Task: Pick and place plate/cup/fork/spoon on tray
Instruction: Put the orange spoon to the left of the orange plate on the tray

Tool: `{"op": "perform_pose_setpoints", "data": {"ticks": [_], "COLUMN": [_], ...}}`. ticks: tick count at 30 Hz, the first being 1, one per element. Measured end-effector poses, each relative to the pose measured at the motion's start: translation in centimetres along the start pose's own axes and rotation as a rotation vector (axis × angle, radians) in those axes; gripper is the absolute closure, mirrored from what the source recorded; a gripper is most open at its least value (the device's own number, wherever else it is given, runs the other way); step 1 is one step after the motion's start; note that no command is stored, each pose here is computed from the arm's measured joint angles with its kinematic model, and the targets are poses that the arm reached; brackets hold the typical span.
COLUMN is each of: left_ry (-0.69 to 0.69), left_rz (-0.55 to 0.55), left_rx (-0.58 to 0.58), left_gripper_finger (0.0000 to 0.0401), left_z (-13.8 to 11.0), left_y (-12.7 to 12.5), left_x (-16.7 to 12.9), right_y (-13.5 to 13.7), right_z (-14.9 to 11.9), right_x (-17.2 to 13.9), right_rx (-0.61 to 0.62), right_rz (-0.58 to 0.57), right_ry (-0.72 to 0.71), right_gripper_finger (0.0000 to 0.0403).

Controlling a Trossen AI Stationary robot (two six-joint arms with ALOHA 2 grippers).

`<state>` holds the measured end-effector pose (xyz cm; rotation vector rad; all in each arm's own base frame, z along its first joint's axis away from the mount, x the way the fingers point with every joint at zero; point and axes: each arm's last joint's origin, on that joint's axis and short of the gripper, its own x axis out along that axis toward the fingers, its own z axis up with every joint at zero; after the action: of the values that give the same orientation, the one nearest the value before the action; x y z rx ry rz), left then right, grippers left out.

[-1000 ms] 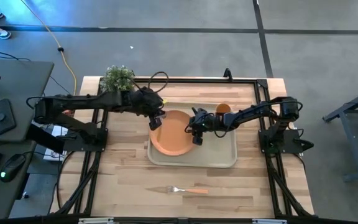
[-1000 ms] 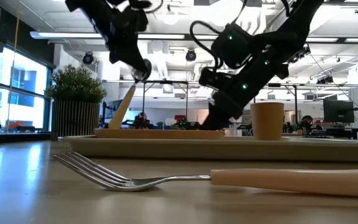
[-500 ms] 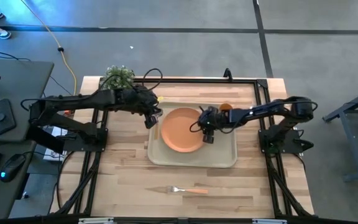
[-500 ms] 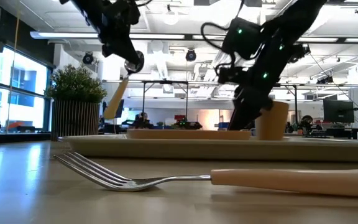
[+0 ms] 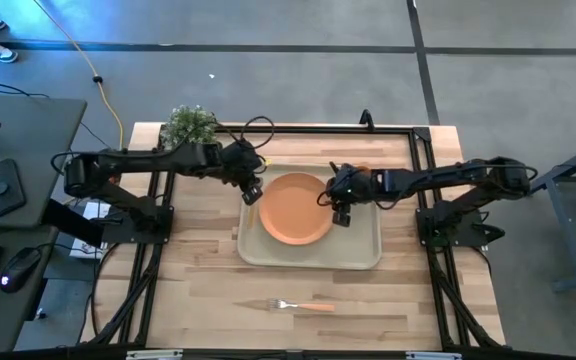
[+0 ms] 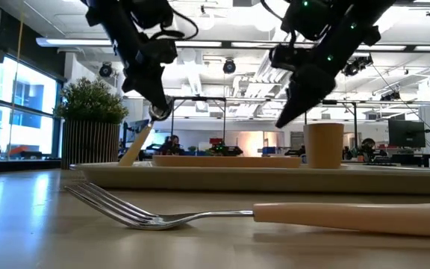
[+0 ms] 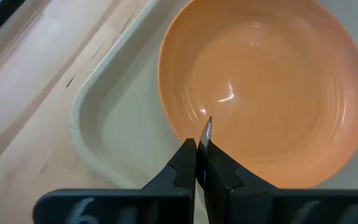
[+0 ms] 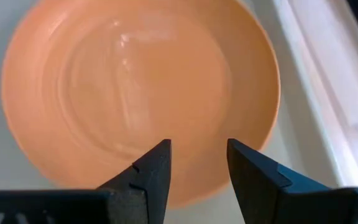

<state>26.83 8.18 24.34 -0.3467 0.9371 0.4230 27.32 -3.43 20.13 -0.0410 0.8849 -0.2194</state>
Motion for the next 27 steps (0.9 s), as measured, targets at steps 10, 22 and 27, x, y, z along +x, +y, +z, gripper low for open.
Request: {"op": "perform_pose_setpoints", "data": {"ticks": [10,22,27], "left_ry": [0.122,0.244,0.247], "left_rz": [-0.004,0.085,0.104], "left_rx": [-0.165,-0.165,-0.142], "left_gripper_finger": [0.0398,0.0359,0.0345], "left_z": [0.1,-0.9,-1.0], "left_y": [2.9,4.1,4.1], "left_x": [3.6,7.6,7.8], "right_y": [0.1,1.1,1.5], "right_z": [0.6,0.9,1.1], "right_x": [-0.1,-0.2,-0.3], "right_rx": [-0.035,-0.083,-0.091], "right_rz": [0.026,0.056,0.065], "right_ry": [-0.065,-0.096,-0.119], "right_gripper_finger": [0.0257,0.0257,0.0257]}}
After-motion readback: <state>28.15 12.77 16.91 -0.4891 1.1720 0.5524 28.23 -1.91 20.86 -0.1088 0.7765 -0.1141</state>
